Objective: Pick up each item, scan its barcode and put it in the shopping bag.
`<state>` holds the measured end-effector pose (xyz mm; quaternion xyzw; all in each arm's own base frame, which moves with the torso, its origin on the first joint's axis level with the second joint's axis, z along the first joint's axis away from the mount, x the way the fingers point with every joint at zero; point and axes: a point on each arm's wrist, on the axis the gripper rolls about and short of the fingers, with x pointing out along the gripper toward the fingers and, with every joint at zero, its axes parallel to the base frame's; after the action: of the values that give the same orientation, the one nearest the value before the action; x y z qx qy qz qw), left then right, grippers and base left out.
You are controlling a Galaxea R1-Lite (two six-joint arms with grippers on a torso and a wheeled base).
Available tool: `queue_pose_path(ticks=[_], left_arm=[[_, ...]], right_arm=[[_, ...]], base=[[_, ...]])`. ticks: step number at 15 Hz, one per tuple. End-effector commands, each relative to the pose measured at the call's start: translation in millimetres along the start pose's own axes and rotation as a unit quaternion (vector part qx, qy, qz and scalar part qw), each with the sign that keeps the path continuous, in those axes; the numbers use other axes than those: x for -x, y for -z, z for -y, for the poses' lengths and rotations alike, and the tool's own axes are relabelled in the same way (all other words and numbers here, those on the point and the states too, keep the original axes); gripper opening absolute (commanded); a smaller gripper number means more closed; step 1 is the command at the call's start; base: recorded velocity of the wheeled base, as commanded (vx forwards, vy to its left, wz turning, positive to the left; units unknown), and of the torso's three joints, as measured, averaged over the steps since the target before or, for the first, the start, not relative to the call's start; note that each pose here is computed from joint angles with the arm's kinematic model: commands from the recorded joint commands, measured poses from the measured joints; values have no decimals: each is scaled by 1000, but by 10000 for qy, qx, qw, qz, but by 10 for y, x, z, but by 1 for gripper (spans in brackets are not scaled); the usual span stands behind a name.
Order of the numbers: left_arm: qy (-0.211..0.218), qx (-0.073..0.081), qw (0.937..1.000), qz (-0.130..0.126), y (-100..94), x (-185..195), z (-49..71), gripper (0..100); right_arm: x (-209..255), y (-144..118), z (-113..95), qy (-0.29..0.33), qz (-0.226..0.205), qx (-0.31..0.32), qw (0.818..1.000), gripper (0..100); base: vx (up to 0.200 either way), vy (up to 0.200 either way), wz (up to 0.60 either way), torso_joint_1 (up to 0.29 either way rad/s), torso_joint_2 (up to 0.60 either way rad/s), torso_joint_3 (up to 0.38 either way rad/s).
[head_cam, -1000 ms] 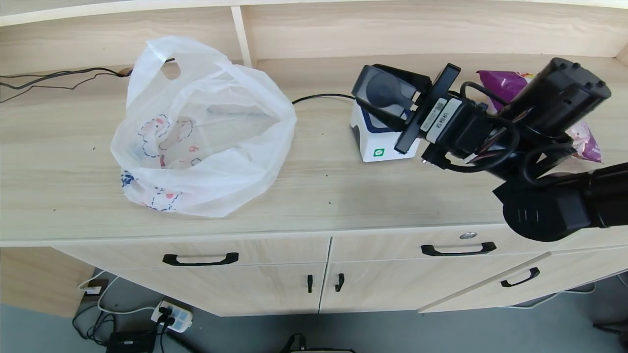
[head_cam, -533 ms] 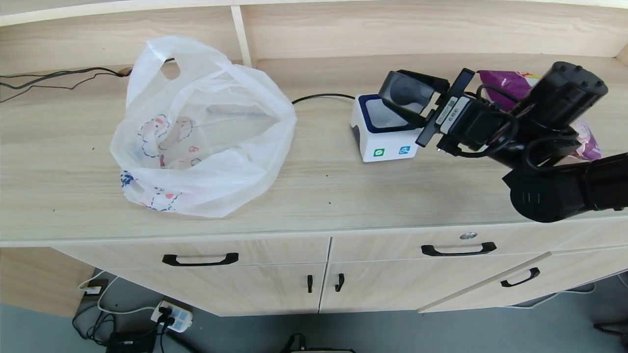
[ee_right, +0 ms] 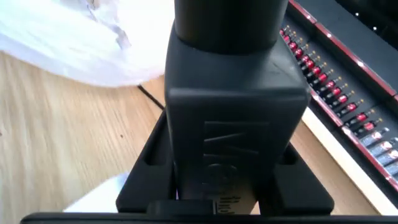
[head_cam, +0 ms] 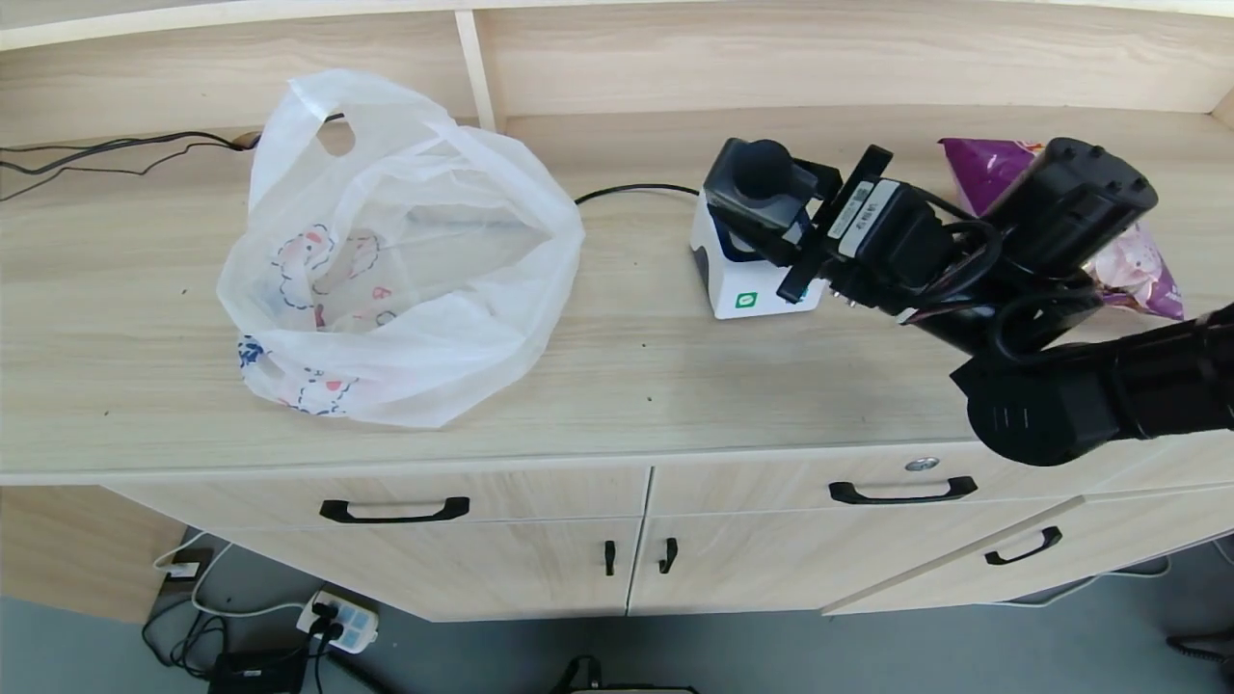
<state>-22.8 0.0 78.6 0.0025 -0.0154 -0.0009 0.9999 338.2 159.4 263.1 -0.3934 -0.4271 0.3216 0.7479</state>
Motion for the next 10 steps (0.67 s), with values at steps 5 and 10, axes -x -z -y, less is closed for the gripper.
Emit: queue_pose_path(ticks=[5,10], left_arm=[[-2,-5,10000,-16,1,-1,0,100],[-2,-5,10000,-24,3,-1,0,100]], right_arm=[[147,-884,-157,1062,-546,-2361,9644,0],[18,-1483,-271,2423,-484,-3881,8879,0]], base=[[0,0,0,0,0,0],[0,0,0,0,0,0]])
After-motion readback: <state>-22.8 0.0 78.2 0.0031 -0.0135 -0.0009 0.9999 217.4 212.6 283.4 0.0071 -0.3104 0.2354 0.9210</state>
